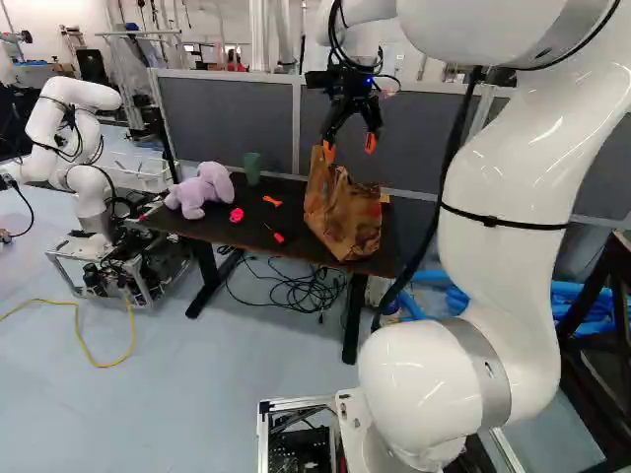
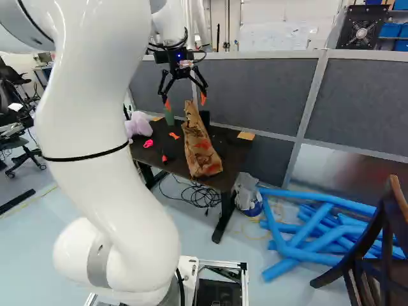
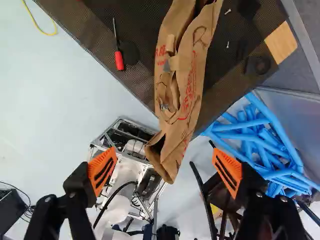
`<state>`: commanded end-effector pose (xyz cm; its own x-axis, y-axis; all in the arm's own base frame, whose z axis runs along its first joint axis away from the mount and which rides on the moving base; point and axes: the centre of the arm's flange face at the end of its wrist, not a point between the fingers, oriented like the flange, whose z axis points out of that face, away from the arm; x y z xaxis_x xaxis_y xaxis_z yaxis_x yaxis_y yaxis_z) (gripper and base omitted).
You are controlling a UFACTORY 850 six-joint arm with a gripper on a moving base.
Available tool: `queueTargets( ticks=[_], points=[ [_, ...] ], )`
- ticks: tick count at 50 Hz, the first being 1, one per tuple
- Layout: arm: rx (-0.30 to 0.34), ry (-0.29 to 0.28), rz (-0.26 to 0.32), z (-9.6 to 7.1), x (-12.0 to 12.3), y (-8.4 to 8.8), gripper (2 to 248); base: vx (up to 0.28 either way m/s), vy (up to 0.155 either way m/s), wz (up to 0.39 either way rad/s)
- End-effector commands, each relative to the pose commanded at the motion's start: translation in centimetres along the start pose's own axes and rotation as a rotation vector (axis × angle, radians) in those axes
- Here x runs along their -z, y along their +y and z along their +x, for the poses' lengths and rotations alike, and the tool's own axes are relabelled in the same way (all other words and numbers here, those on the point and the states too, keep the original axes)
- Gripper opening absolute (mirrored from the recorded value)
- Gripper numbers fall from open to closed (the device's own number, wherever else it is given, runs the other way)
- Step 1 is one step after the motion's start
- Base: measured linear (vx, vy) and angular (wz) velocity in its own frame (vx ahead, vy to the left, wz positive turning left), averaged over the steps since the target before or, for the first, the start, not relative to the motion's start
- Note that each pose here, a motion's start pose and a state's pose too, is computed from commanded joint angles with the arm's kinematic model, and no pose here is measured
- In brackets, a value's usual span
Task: Pick up the bag on the ground and place it on the table
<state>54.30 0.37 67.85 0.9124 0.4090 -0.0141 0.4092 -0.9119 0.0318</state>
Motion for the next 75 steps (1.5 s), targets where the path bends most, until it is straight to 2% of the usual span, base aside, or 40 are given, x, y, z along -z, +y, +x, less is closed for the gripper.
queueTargets(
  ticks=[75],
  points=[
    [0.0,0.0,0.0,0.0,0.0,0.0,247,-0.14,0.001,0.004]
  ],
)
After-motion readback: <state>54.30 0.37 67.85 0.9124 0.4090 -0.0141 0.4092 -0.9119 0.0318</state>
